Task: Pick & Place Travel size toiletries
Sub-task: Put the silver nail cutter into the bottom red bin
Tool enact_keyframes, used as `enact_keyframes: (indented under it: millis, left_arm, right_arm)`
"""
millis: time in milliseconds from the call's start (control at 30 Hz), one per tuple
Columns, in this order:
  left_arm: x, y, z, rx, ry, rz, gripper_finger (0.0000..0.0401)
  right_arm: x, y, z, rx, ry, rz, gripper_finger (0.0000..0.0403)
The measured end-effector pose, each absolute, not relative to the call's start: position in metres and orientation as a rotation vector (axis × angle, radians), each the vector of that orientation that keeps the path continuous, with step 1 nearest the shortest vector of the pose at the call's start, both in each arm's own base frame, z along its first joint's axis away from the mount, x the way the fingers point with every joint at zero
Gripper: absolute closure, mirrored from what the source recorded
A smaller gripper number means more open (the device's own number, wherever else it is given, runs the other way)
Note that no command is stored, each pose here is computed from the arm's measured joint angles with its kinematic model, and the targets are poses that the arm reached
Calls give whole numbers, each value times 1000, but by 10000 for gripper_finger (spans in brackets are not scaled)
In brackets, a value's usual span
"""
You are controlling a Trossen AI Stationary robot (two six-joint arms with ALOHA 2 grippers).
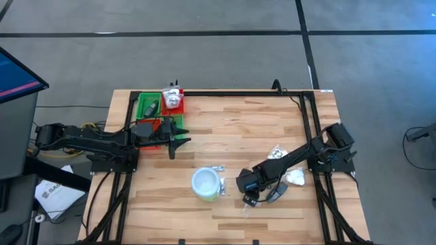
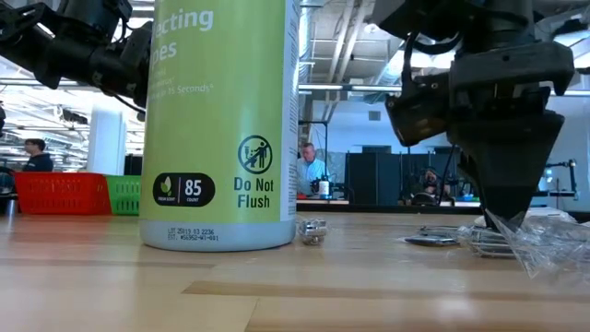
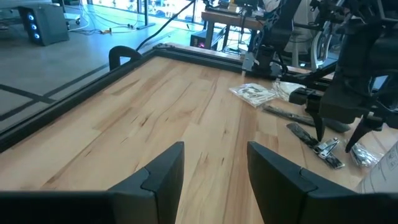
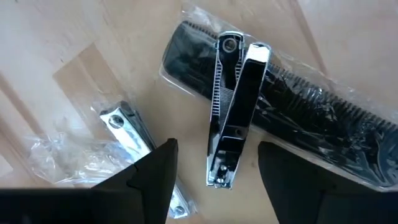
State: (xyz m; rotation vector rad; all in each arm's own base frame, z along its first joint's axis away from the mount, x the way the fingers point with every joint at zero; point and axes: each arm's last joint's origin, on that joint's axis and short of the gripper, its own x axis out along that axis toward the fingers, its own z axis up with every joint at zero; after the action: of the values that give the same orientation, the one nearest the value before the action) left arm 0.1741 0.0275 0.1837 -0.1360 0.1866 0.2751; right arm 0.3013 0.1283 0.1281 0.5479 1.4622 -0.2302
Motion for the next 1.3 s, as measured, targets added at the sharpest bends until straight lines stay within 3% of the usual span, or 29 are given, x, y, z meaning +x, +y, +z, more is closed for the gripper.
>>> enact_keyframes:
  millis: [167, 400, 800, 1133, 1300]
  left_arm:
    - [174, 27, 184, -136, 186, 275, 236]
    - [174, 27, 184, -136, 186, 275, 236]
    - [174, 27, 184, -138, 181, 275, 236]
    - [175, 28, 191, -139, 111, 270, 236]
    - [176, 27, 197, -140, 47, 256, 236]
  right_arm:
    - [300, 127, 127, 543, 1469, -264, 236]
    - [299, 127, 128, 537, 1467, -270, 367]
    - [306, 125, 178, 402, 1357, -265, 364]
    - [317, 102, 228, 211, 1072, -322, 364]
    - [332, 84, 234, 146, 970, -323, 364]
